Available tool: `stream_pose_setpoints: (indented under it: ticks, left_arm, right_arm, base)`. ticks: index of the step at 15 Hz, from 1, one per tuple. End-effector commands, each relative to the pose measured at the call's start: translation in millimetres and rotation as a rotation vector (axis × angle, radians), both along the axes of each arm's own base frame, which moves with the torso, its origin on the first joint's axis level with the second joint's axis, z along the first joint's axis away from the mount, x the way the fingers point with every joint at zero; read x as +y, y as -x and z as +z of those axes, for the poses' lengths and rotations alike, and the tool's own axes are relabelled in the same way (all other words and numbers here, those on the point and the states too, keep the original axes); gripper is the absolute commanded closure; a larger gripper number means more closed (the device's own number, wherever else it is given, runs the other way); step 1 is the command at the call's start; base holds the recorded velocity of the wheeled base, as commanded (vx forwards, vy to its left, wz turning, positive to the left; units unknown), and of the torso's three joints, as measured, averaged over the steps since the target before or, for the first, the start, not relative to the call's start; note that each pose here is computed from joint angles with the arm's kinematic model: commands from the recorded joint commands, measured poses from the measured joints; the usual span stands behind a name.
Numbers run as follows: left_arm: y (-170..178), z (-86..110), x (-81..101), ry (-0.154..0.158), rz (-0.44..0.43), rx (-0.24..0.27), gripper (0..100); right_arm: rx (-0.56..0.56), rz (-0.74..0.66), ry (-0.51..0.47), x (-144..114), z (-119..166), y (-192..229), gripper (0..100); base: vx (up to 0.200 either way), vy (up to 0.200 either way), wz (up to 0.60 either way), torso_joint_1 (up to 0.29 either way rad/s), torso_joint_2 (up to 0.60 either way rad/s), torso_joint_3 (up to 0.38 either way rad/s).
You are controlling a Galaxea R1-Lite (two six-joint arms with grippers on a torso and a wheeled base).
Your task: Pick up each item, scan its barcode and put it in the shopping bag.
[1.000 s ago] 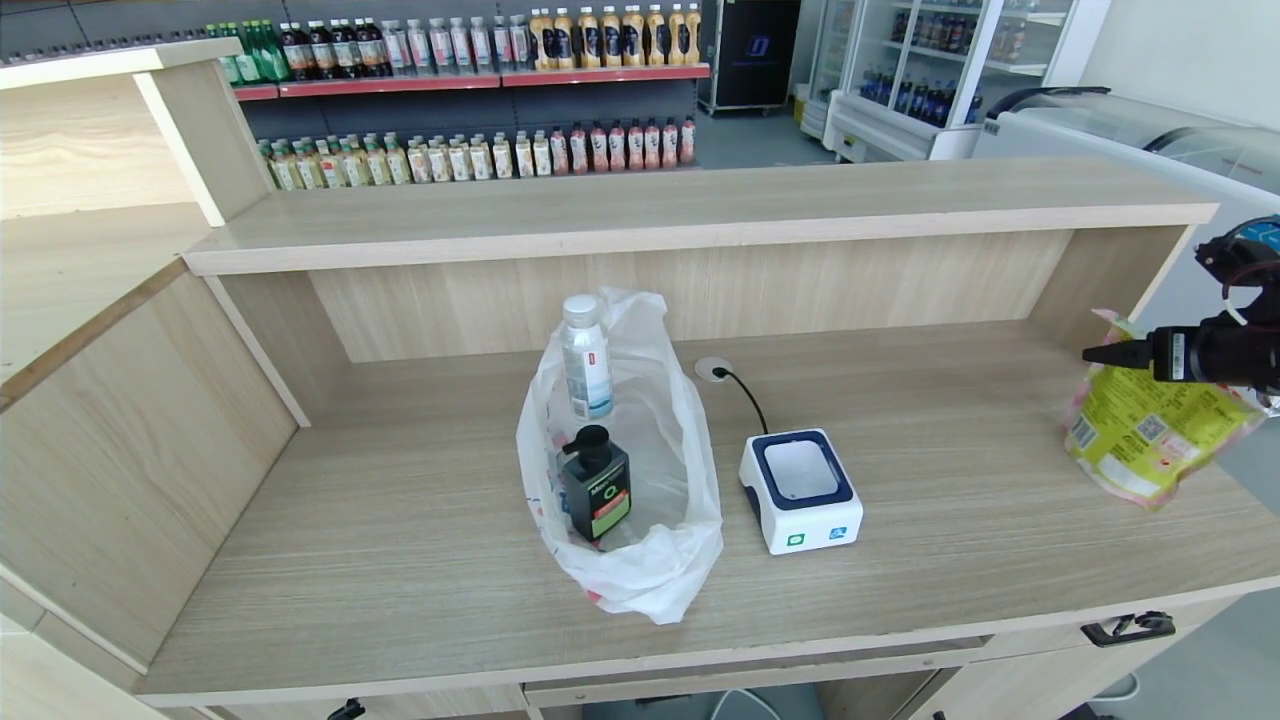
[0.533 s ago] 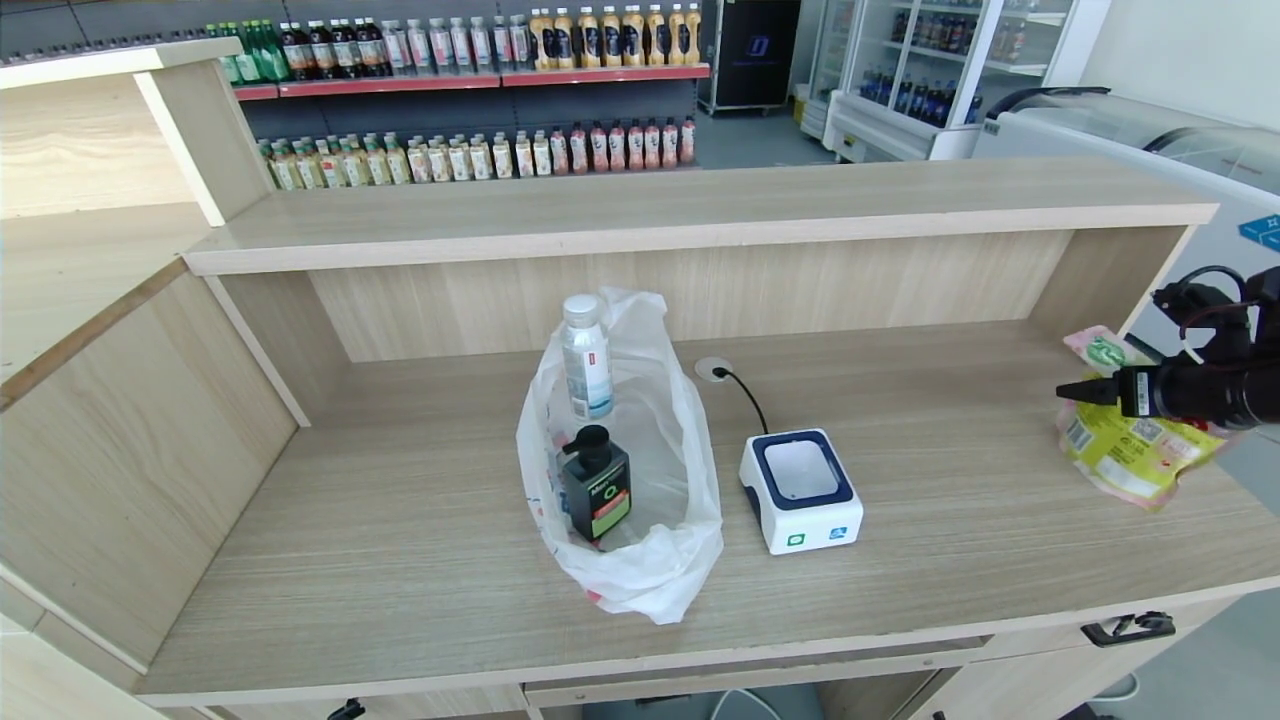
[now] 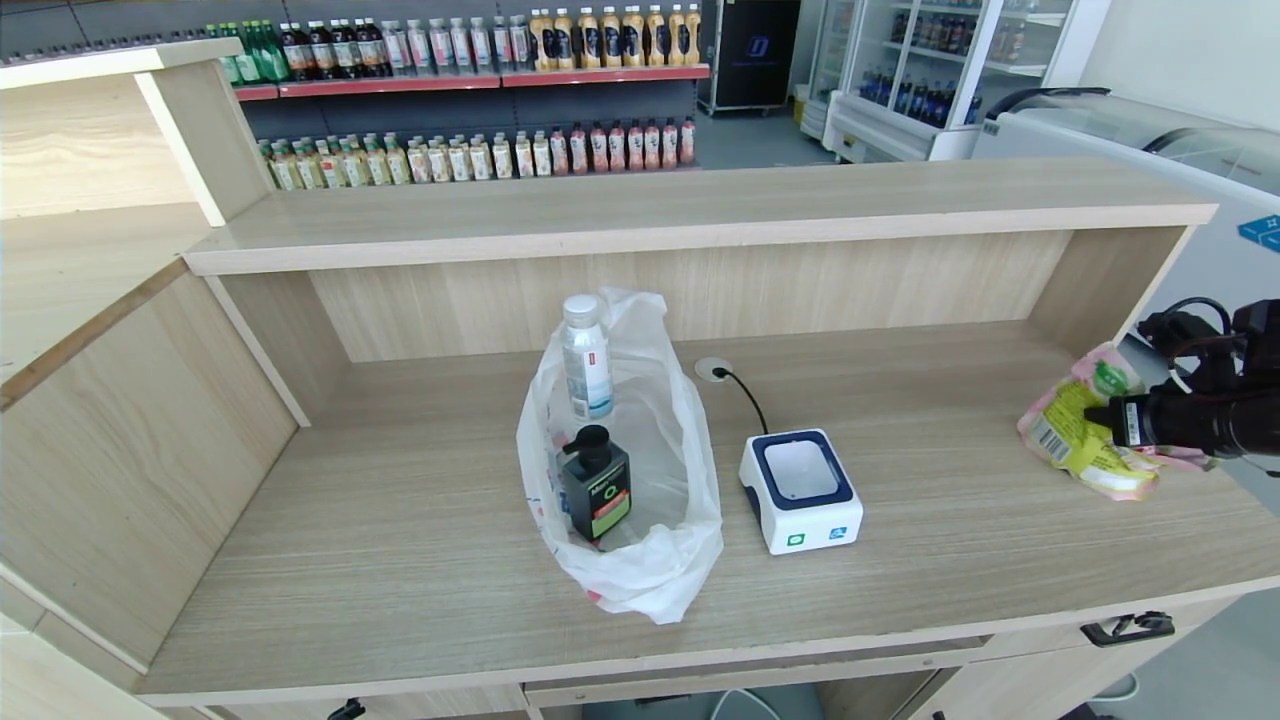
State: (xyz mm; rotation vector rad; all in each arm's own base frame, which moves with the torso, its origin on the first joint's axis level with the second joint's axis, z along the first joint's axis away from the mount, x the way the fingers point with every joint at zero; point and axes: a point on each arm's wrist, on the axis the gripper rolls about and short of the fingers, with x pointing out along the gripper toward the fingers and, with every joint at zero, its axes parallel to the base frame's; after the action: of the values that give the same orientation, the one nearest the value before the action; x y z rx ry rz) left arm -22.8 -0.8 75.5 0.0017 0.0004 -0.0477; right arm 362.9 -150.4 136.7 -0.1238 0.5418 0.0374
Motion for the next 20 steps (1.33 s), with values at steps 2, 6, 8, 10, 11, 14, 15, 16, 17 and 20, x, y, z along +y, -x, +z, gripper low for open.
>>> stream_pose_setpoints:
  ticks: [2,6,8,10,11,14,15,16,17,20]
  left_arm:
    - [-0.1,0.0,0.0,0.0,0.0,0.001,0]
    - [-0.1,0.0,0.0,0.0,0.0,0.001,0]
    - [-0.1,0.0,0.0,0.0,0.0,0.001,0]
    - [-0.1,0.0,0.0,0.0,0.0,0.001,0]
    - [-0.1,0.0,0.0,0.0,0.0,0.001,0]
    - [-0.1,0.0,0.0,0.0,0.0,0.001,0]
    - [-0.1,0.0,0.0,0.0,0.0,0.001,0]
    - [-0.1,0.0,0.0,0.0,0.0,0.001,0]
    - [-0.1,0.0,0.0,0.0,0.0,0.001,0]
    - [-0.1,0.0,0.0,0.0,0.0,0.001,0]
  right_arm:
    - [-0.066,0.004,0.014,3.2,22.0,8.0,100]
    - [-0.245,0.335,-0.196,37.0,82.4,59.8,100]
    - [-0.305,0.553,-0.303,53.6,103.5,90.6,100]
    - [-0.339,0.744,-0.399,70.7,127.5,114.1,100]
    - [-0.338,0.773,-0.426,77.2,134.8,120.3,100]
    - [-0.306,0.774,-0.554,95.5,160.1,144.1,100]
    - [-0.305,0.797,-0.572,103.0,167.3,153.3,100]
    - [-0.302,0.835,-0.587,111.0,173.6,162.0,100]
    - [-0.301,0.858,-0.591,115.2,176.6,166.3,100]
    - [-0.305,0.979,-0.618,143.5,197.3,202.3,100]
  base:
    - [0.0,0.0,0.0,0.0,0.0,0.0]
    - [0.0,0.0,0.0,0.0,0.0,0.0]
    - [0.0,0.0,0.0,0.0,0.0,0.0]
    - [0.0,0.0,0.0,0.0,0.0,0.0]
    - [0.0,0.0,0.0,0.0,0.0,0.0]
    - [0.0,0.0,0.0,0.0,0.0,0.0]
    - [0.0,0.0,0.0,0.0,0.0,0.0]
    - [0.0,0.0,0.0,0.0,0.0,0.0]
    - [0.0,0.0,0.0,0.0,0.0,0.0]
    - [0.0,0.0,0.0,0.0,0.0,0.0]
